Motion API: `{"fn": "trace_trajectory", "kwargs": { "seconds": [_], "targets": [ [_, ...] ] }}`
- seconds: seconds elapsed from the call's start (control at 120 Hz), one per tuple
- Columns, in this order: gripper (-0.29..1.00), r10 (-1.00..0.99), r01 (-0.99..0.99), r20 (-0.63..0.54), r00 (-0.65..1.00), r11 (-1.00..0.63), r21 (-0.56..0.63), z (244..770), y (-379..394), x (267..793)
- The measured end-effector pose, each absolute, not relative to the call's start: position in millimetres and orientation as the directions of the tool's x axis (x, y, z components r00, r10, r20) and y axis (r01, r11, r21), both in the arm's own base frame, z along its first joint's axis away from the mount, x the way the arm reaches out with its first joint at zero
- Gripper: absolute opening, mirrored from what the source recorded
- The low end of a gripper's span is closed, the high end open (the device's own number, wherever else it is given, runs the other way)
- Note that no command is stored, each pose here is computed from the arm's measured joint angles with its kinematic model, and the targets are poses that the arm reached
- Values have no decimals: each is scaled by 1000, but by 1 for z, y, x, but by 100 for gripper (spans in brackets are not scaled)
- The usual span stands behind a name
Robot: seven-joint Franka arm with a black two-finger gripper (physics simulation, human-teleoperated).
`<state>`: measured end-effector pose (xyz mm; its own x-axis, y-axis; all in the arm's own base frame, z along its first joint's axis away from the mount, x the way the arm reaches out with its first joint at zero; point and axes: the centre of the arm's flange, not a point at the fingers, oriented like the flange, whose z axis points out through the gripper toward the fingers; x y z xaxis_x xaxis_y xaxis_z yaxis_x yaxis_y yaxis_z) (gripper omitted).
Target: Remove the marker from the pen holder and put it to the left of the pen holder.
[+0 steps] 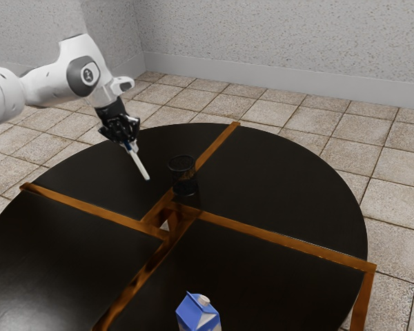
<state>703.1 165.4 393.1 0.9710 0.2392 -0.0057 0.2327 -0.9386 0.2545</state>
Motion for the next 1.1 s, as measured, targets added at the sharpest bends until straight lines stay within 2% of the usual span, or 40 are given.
{"fn": "trace_trajectory", "kwargs": {
  "seconds": [0.158,0.3,0.375,0.417,0.5,0.592,0.658,0.792,0.867,0.942,1.1],
  "targets": [
    [-4,259,256,-31,965,-917,304,362,179,705],
    [28,277,271,-32,960,-898,348,357,189,703],
    [40,285,274,-23,958,-893,357,364,193,702],
    [46,291,266,20,957,-900,346,397,197,698],
    [54,258,216,119,959,-934,283,500,174,669],
    [60,139,107,211,967,-982,158,617,93,614],
    [62,39,20,223,974,-996,85,660,30,579],
    [66,-185,-183,133,974,-983,-27,653,-92,544],
    [67,-257,-252,98,962,-966,-61,646,-128,534],
    [68,-251,-245,76,965,-966,-78,643,-123,534],
    [69,-134,-129,51,990,-987,-94,640,-59,542]
  ]
}}
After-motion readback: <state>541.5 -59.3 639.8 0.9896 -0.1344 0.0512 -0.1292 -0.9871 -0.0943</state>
